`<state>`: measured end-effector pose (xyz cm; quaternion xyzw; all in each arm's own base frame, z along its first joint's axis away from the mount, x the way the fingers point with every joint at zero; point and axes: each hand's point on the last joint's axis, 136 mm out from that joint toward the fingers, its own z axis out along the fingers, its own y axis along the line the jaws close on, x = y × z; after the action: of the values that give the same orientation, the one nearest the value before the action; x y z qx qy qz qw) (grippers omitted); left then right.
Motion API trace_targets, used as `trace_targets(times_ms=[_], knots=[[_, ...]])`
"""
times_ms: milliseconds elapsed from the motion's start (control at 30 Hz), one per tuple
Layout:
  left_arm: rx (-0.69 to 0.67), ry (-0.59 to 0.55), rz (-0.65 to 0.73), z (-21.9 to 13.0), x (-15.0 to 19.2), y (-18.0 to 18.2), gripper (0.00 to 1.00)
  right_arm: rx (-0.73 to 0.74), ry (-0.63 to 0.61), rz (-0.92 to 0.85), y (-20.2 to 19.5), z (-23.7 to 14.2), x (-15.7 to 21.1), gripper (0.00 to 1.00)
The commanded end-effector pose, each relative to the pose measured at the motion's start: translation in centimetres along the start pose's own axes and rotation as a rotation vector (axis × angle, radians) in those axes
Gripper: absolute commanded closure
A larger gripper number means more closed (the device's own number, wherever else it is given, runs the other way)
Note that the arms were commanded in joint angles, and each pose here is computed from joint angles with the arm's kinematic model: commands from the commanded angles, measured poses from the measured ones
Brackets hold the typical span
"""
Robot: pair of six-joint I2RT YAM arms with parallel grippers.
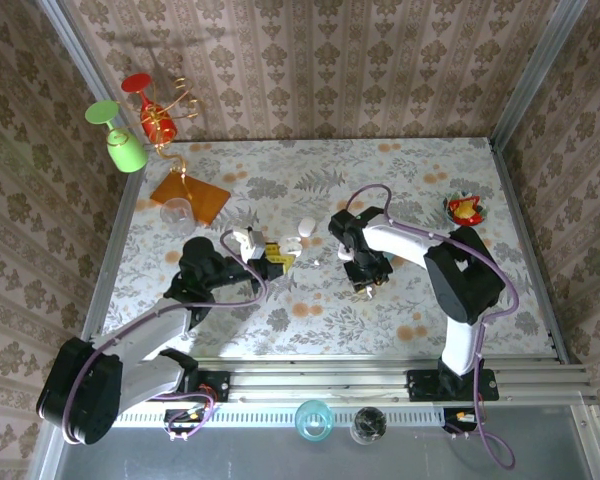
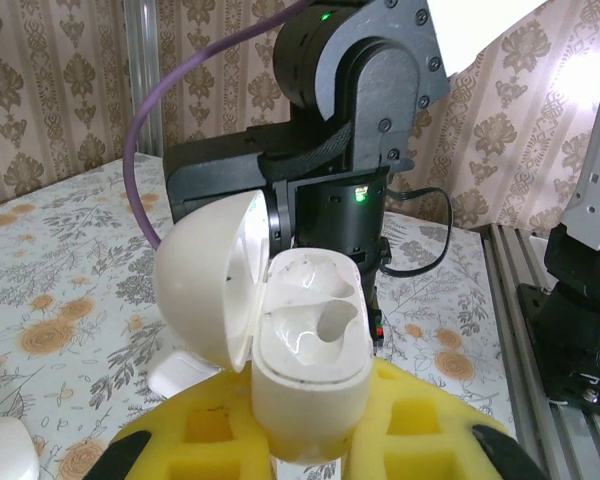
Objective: Insert the wireless bluetooth earbuds into the charging case
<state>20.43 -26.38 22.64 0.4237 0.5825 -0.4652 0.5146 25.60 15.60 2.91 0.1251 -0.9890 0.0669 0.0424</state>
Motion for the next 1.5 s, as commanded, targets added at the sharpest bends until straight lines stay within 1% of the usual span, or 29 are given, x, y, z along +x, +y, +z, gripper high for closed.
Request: trace_targets(times_ms=[0,367,467,667,767,933,1033,1133,1167,1233,1300,1467], knots=[[-0.008,0.001,0.026,-0.3,0.2,-0.1,0.90,0.009,0.041,-0.034,0.0,0.1,0.3,0.61],[-0.004,0.001,0.023,-0.1,0.2,-0.1,0.90,-0.023,0.058,-0.029,0.3,1.4,-0.2,0.68],[-0.001,0.000,0.020,-0.1,0.1,-0.2,0.90,-0.020,0.065,-0.025,0.2,1.9,-0.1,0.71],[0.003,-0.001,0.020,-0.1,0.1,-0.3,0.90,-0.022,0.052,-0.012,0.0,2.2,-0.4,0.75],[0.003,-0.002,0.020,-0.1,0.0,-0.3,0.90,-0.036,0.013,-0.001,0.1,1.3,-0.6,0.76],[0.007,-0.002,0.025,0.1,0.1,-0.3,0.90,-0.174,-0.161,0.014,1.4,-2.9,-1.9,0.76],[0.019,-0.005,0.026,0.4,0.0,-0.3,0.90,-0.279,-0.312,0.009,2.4,-6.4,-3.0,0.76],[0.026,-0.008,0.029,0.7,-0.3,-0.1,0.90,-0.400,-0.494,-0.004,3.4,-10.6,-3.9,0.76],[0.029,-0.011,0.033,0.8,-0.5,0.0,0.90,-0.448,-0.563,-0.011,3.7,-12.2,-4.0,0.76],[0.041,-0.015,0.036,1.1,-0.9,0.0,0.90,-0.592,-0.680,-0.033,4.8,-15.7,-4.0,0.76],[0.060,-0.015,0.031,1.4,-1.2,-0.1,0.90,-0.733,-0.756,-0.067,5.7,-18.8,-3.5,0.75],[0.091,-0.011,0.028,2.3,-1.7,0.0,0.90,-0.870,-0.879,-0.136,6.5,-23.6,-2.0,0.75]])
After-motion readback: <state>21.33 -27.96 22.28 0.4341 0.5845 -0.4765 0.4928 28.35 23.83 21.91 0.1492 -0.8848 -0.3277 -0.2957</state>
